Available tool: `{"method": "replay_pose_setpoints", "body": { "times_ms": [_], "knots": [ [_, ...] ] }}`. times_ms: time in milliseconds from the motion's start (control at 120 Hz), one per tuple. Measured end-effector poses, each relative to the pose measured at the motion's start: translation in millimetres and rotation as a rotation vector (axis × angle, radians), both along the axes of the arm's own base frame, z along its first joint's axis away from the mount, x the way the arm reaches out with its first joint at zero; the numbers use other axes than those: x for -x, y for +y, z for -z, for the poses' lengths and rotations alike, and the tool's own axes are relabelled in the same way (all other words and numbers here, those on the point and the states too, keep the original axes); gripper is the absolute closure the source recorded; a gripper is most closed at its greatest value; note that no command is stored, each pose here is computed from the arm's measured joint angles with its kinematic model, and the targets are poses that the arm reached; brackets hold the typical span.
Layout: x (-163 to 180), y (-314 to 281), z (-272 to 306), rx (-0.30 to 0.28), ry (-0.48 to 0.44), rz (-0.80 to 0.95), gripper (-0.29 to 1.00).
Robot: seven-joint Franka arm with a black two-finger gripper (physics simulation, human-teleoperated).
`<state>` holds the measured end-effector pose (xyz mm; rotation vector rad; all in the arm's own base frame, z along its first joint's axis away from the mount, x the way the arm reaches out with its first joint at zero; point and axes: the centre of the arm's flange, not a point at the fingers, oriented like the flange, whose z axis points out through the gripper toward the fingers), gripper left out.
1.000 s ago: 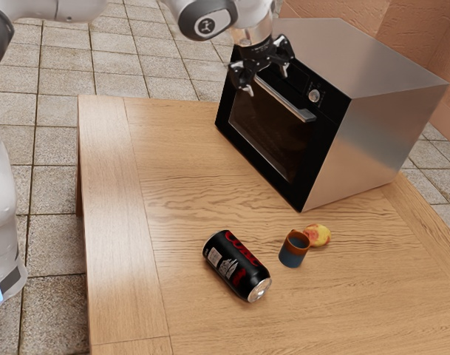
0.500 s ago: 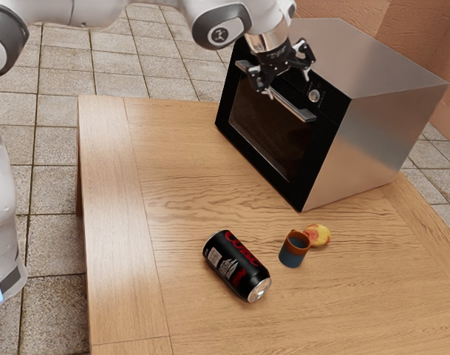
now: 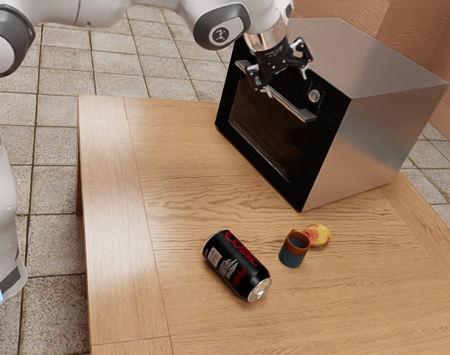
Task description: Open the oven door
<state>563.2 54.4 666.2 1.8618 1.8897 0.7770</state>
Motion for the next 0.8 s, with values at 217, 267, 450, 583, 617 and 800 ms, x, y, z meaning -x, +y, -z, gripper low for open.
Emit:
{"method": "replay_pose_setpoints", "body": {
  "times_ms": [217,267,450,583,617,800],
  "knots": [
    [8,16,-1,0.004,-0.002,-0.023,0.01],
    [12,16,-1,0.005,-0.001,-0.025,0.01],
    [12,24,5,0.01,0.01,-0.035,0.01],
    [10,32,10,0.02,0.017,-0.046,0.01],
    [10,33,10,0.024,0.018,-0.047,0.01],
    [11,40,19,0.047,0.031,-0.056,0.01]
  ]
}}
